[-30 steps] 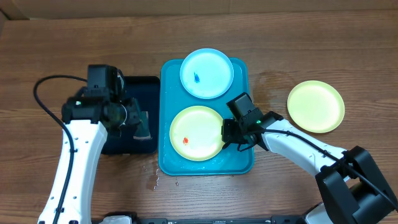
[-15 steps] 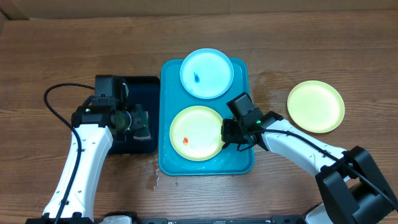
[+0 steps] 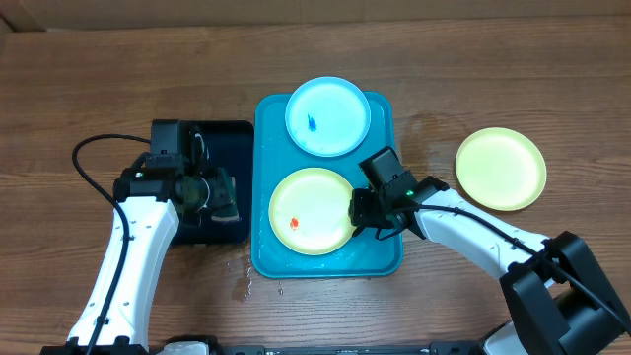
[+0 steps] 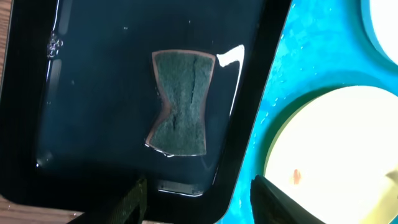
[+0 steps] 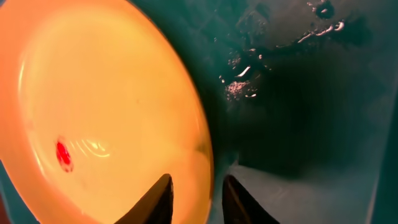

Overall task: Clean dirty plates on tray and stack at the side
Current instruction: 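Lower the left gripper to the black tray and grasp the green sponge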

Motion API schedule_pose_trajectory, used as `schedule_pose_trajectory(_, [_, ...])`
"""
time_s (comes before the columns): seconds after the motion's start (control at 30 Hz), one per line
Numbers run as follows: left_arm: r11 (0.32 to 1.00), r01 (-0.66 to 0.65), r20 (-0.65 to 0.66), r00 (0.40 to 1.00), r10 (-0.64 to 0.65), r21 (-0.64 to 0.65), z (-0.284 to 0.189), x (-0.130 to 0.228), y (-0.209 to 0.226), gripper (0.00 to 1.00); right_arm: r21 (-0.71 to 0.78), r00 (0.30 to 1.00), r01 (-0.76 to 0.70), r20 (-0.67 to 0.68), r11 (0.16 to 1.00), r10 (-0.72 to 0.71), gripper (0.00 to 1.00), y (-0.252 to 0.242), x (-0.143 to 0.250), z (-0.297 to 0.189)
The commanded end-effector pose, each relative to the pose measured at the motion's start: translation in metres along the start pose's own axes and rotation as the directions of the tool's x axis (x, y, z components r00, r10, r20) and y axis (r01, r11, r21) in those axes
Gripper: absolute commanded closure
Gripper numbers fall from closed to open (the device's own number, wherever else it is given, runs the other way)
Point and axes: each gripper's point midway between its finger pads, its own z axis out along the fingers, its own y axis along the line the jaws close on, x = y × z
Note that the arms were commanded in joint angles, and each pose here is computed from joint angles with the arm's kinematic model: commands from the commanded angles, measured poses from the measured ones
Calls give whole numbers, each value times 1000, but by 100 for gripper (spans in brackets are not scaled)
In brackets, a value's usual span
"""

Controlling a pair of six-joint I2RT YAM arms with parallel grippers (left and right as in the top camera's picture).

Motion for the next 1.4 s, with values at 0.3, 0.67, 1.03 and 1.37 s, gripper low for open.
schedule_pose_trajectory(0.3, [999, 9, -109, 994, -15, -51, 25, 18, 11, 53, 3, 1000, 9, -5, 1000, -9, 90, 1, -1, 5])
schedule_pose_trajectory(0.67, [995, -73, -199, 978, 59, -63, 73, 13, 14, 62, 3, 1000, 9, -7, 1000, -9, 90, 1, -1, 5])
schedule_pose_trajectory(1.03, [989, -105, -112, 989, 93, -105, 78, -15, 17, 62, 2, 1000, 9, -6, 1000, -9, 90, 1, -1, 5])
schedule_pose_trajectory(1.37, [989, -144, -166, 977, 136, -37, 98, -6, 8, 68, 2, 1000, 9, -6, 1000, -9, 90, 1, -1, 5])
